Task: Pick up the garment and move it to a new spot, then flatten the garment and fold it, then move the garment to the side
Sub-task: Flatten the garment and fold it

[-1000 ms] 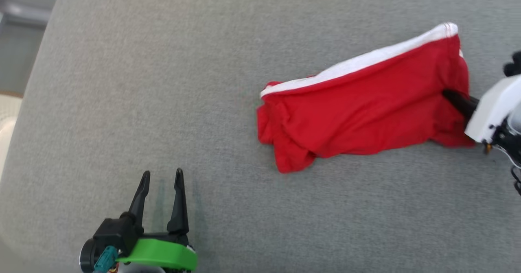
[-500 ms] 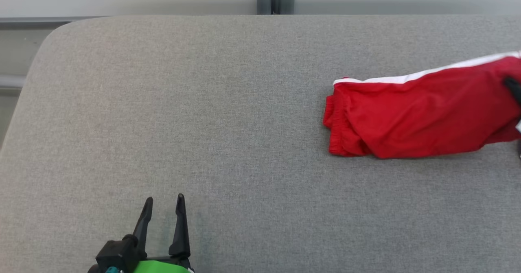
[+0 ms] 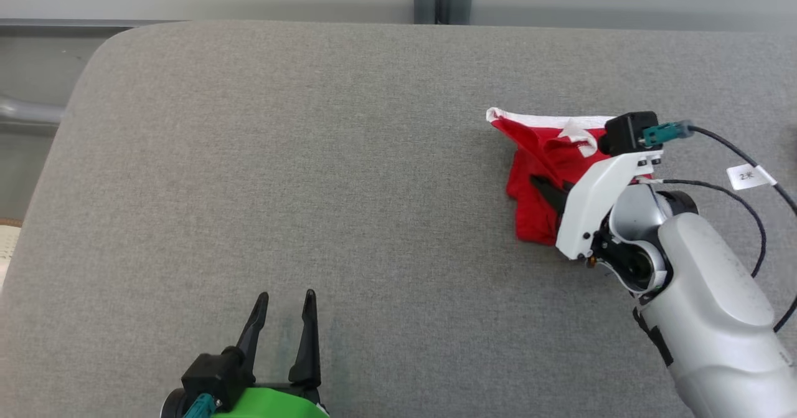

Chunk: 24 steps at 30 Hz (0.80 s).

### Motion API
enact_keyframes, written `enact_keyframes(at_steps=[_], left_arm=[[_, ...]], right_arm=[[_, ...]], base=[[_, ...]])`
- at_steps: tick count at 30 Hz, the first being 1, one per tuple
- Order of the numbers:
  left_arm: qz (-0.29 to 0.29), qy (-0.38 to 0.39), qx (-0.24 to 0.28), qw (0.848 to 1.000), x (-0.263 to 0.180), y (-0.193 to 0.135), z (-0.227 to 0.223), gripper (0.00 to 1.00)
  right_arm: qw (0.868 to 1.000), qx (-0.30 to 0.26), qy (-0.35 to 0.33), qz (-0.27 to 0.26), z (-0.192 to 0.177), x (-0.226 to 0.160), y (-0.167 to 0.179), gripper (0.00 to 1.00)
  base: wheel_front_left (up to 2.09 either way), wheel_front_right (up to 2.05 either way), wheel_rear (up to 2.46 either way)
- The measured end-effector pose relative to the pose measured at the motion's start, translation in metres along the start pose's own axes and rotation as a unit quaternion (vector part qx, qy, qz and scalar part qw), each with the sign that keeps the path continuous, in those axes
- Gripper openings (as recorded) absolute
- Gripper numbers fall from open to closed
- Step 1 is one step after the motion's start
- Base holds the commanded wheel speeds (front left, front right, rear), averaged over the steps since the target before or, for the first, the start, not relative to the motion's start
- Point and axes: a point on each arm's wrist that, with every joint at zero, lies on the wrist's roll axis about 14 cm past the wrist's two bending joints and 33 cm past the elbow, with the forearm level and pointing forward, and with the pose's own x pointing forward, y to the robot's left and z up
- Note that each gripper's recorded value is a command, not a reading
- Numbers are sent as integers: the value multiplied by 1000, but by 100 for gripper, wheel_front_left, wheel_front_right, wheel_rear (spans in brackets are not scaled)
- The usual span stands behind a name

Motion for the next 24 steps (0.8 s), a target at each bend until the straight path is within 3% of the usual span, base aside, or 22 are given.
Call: enact_keyframes(at_steps=[4,5,6,10,15,18,24], left_arm=[[17,-3,0,1000,-7,9,1,100],[20,-3,-1,1000,-10,11,1,100],[23,-1,-2,1000,-12,12,0,100],[22,6,-6,1000,-20,11,-6,100],[19,-1,-9,1000,-23,9,-2,100],[25,-5,-11,1000,-28,13,-1,100],[20,-27,-2,999,-31,14,12,100]], right_arm=[[1000,-7,4,4,-6,10,11,0],[1000,-9,0,3,-6,10,13,36],[1000,-12,-5,4,-5,10,14,100],[998,-23,-49,22,6,5,32,100],[990,-60,-124,29,14,-29,33,100],[983,-91,-160,-4,8,-60,11,100],[956,-132,-228,-129,-16,-138,-58,100]], base=[[0,0,0],[0,0,0],[0,0,0],[0,0,0],[0,0,0],[0,0,0],[0,0,0]])
